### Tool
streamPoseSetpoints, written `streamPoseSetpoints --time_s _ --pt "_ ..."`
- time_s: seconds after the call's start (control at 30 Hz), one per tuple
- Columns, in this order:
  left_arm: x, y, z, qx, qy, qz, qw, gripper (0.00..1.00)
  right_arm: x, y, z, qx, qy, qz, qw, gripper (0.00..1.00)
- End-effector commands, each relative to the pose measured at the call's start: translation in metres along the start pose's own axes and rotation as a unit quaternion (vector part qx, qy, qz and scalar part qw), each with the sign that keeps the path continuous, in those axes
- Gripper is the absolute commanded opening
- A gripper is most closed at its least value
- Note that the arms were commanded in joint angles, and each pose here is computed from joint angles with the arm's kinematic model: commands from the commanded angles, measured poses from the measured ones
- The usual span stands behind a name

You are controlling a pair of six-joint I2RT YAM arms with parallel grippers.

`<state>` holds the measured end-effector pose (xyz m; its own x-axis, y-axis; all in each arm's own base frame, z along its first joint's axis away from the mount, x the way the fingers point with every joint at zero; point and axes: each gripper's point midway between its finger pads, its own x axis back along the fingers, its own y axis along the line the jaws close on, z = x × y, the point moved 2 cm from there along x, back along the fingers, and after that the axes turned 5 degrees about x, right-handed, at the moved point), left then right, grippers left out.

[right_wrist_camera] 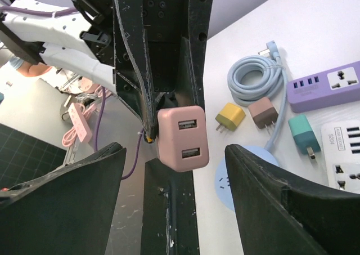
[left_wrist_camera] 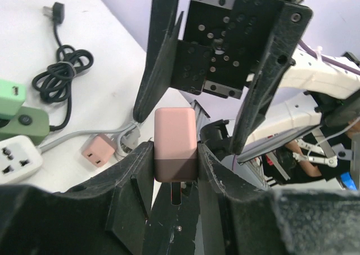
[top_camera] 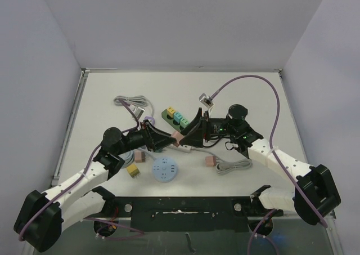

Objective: Insert the plug

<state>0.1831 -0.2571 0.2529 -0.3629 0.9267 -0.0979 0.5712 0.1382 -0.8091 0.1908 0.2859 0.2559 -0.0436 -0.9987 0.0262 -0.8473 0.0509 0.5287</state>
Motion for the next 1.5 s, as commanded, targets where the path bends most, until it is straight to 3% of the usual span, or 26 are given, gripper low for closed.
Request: streamPoseSetpoints --time_s 0.0,0.23,0.67,0.73,0.8,0.93,1.07,1.17,1.3,1.47 --pt "0.002 -0.048 -0.013 -0.081 0.006 0.096 0.992 0.24 0.001 0.027 -0.026 0.043 -0.005 -0.049 0.998 0.7" --pt "0.006 -0.053 -0.008 -0.095 0.019 0.111 0.989 0.24 -0.004 0.027 -0.024 0.032 0.012 -0.064 0.997 0.49" --pt "0.005 -0.051 -0.012 -0.101 0.009 0.101 0.99 0.24 -0.018 0.026 -0.001 0.02 0.065 -0.098 0.993 0.42" --pt "0.005 -0.049 -0.012 -0.101 0.007 0.096 0.99 0.24 -0.019 0.025 0.001 0.02 0.071 -0.099 0.992 0.33" --pt "0.005 -0.046 -0.012 -0.1 0.007 0.09 0.991 0.24 -0.02 0.025 0.001 0.024 0.071 -0.101 0.992 0.18" --pt "0.006 -0.036 -0.012 -0.097 -0.003 0.056 0.994 0.42 -0.02 0.019 -0.001 0.044 0.065 -0.088 0.993 0.02" --pt "0.014 -0.006 -0.02 -0.094 -0.044 -0.046 0.994 0.6 -0.018 -0.002 0.004 0.092 0.07 -0.031 0.993 0.0" --pt "0.032 0.027 -0.037 -0.093 -0.104 -0.171 0.975 0.63 -0.016 -0.028 0.013 0.115 0.085 0.024 0.989 0.0" --pt "0.073 0.052 -0.055 -0.093 -0.169 -0.314 0.93 0.64 -0.014 -0.066 0.018 0.14 0.116 0.101 0.978 0.0" --pt "0.11 0.041 -0.072 -0.118 -0.217 -0.379 0.892 0.64 -0.019 -0.108 0.023 0.19 0.188 0.173 0.948 0.0"
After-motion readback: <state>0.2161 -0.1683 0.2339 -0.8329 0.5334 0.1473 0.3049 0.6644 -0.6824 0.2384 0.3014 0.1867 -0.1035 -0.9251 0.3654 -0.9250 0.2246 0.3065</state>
